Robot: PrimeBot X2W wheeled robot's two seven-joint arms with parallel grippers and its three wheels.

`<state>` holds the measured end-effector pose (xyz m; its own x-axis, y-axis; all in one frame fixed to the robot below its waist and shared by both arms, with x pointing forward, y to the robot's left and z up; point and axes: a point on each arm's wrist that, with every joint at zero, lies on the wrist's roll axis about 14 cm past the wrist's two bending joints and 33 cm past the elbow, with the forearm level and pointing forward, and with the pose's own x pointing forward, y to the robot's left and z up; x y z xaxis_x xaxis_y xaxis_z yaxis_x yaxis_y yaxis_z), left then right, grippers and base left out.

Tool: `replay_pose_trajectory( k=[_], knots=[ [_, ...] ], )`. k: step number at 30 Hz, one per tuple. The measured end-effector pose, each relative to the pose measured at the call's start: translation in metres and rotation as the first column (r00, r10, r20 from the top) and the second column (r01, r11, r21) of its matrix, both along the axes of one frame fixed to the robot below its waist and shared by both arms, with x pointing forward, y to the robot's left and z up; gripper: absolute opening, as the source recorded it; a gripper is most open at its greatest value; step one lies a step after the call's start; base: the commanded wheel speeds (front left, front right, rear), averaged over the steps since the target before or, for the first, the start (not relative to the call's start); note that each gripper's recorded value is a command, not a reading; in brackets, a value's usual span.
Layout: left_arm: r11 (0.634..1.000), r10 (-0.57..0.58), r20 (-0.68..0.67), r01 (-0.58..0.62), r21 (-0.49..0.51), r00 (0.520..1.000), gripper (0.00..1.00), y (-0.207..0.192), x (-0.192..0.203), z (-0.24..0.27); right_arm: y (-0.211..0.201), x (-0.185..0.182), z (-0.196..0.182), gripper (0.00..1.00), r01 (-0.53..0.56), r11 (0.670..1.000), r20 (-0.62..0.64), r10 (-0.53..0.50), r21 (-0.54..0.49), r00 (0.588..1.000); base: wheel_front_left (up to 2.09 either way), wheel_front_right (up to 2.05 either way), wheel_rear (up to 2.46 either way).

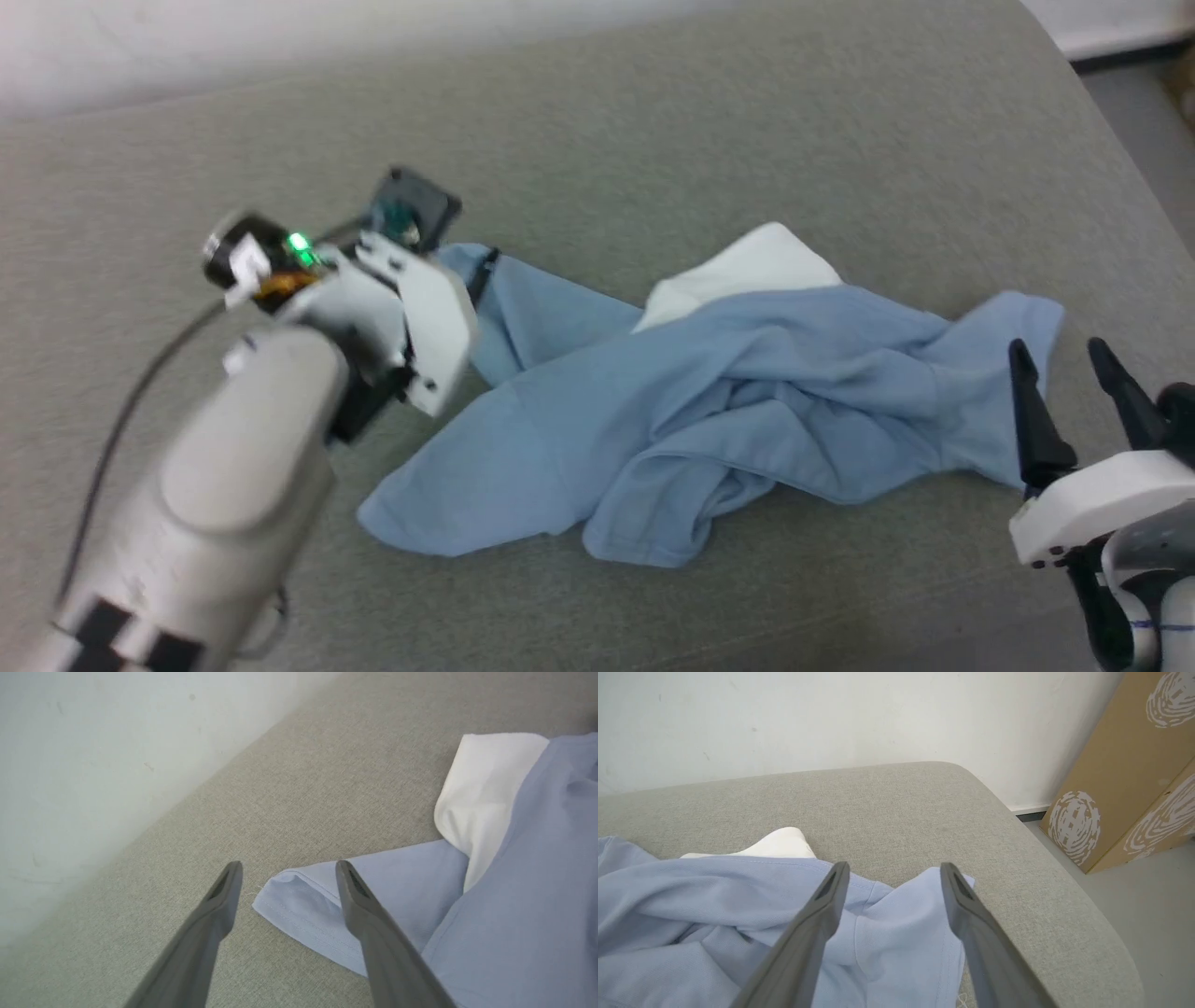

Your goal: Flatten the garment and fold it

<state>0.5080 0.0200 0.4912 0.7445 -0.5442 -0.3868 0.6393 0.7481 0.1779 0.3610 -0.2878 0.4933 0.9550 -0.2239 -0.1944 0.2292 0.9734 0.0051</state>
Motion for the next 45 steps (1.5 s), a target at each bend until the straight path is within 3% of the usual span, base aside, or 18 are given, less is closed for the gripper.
replay_pose_trajectory(
  k=[5,9,20,21,22,25,30,35,40,45],
  knots=[
    [0.982,-0.015,-0.145,0.042,0.186,0.989,1.0,0.008,0.029,-0.027,-0.006,-0.008,-0.01,1.0,0.032,0.999,-0.023,-0.032,-0.01,0.999,0.0,0.0,0.0],
    [0.939,-0.013,-0.237,0.093,0.331,0.972,1.0,0.017,0.039,-0.058,-0.012,-0.014,-0.022,1.0,0.059,0.998,-0.053,-0.06,-0.018,0.997,0.0,0.0,0.0],
    [0.888,-0.084,-0.413,0.257,0.382,0.907,1.0,0.004,0.039,-0.11,-0.031,-0.027,-0.048,1.0,0.133,0.991,-0.121,-0.135,-0.028,0.983,0.0,0.0,0.0],
    [0.884,-0.089,-0.425,0.268,0.382,0.901,0.36,0.004,0.039,-0.112,-0.033,-0.027,-0.049,1.0,0.138,0.99,-0.126,-0.14,-0.029,0.982,0.0,0.0,0.0],
    [0.882,-0.093,-0.434,0.276,0.381,0.896,0.0,0.004,0.038,-0.112,-0.034,-0.028,-0.049,1.0,0.141,0.99,-0.125,-0.144,-0.03,0.982,0.0,0.0,0.0],
    [0.898,-0.115,-0.441,0.283,0.336,0.89,0.0,0.0,0.037,-0.11,-0.035,-0.027,-0.05,1.0,0.145,0.989,-0.119,-0.147,-0.031,0.982,0.0,0.0,0.0],
    [0.944,-0.125,-0.294,0.205,0.26,0.948,0.0,0.007,0.056,-0.09,-0.034,-0.023,-0.046,1.0,0.141,0.99,-0.101,-0.143,-0.025,0.985,0.0,0.0,0.0],
    [0.995,-0.053,0.046,0.048,0.093,0.998,0.0,0.018,0.096,-0.017,-0.03,-0.016,-0.035,1.0,0.12,0.992,-0.063,-0.122,-0.032,0.99,0.0,0.0,0.0],
    [0.993,0.092,0.369,-0.058,-0.104,0.925,0.0,0.05,0.112,0.07,-0.019,-0.008,-0.028,1.0,0.082,0.996,-0.047,-0.083,-0.028,0.995,0.0,0.0,0.0],
    [0.965,0.254,0.485,-0.188,-0.181,0.837,0.0,0.106,0.105,0.114,-0.002,0.001,-0.024,1.0,0.026,1.0,-0.035,-0.026,-0.011,0.999,0.0,0.0,0.0]
  ],
)
